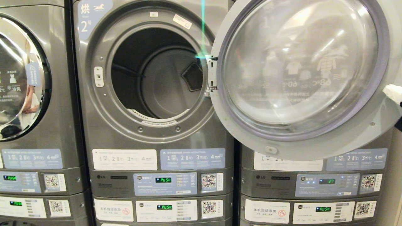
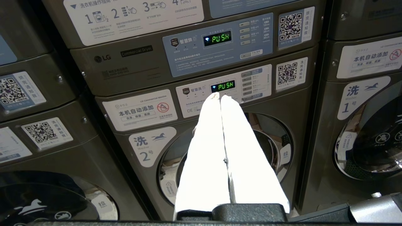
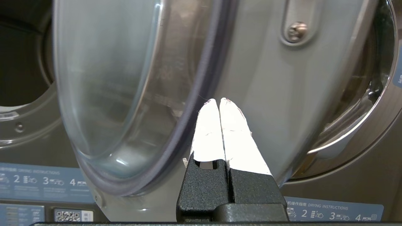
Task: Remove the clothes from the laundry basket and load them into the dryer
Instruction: Open the dryer
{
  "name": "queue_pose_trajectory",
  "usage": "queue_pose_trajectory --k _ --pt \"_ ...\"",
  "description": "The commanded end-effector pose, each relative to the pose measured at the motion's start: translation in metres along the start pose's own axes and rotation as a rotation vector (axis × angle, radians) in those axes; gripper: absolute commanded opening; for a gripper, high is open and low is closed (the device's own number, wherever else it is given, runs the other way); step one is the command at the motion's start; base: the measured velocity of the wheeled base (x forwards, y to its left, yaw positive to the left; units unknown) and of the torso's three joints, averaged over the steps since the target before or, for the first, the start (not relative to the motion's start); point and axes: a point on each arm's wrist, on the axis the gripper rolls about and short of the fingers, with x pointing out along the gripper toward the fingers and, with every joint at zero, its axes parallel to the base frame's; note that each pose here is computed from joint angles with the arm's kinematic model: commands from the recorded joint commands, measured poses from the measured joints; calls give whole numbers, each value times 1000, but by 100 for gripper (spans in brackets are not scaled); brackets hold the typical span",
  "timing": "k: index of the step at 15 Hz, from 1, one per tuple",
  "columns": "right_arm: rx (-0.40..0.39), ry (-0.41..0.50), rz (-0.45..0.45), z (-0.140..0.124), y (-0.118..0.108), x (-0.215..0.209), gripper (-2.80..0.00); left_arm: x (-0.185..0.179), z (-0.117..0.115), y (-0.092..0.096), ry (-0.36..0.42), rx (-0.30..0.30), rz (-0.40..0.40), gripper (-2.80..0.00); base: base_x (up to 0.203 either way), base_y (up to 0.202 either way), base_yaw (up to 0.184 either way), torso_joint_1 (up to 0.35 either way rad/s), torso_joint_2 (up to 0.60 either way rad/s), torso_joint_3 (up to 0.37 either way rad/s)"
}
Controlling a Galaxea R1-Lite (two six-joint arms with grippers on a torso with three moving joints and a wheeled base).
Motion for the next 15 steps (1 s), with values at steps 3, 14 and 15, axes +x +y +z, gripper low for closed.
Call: queue_pose_trajectory --k 3,14,15 --pt "4 -10 -28 -11 -1 25 -280 0 0 0 2 -20 -1 -280 0 0 0 0 0 0" --pt "2 201 65 -96 17 -116 -280 -1 0 -1 -4 -85 161 -280 0 0 0 0 0 0" --pt "3 223 65 -109 18 -134 -280 -4 -1 -1 -39 -78 159 -280 0 0 0 0 0 0"
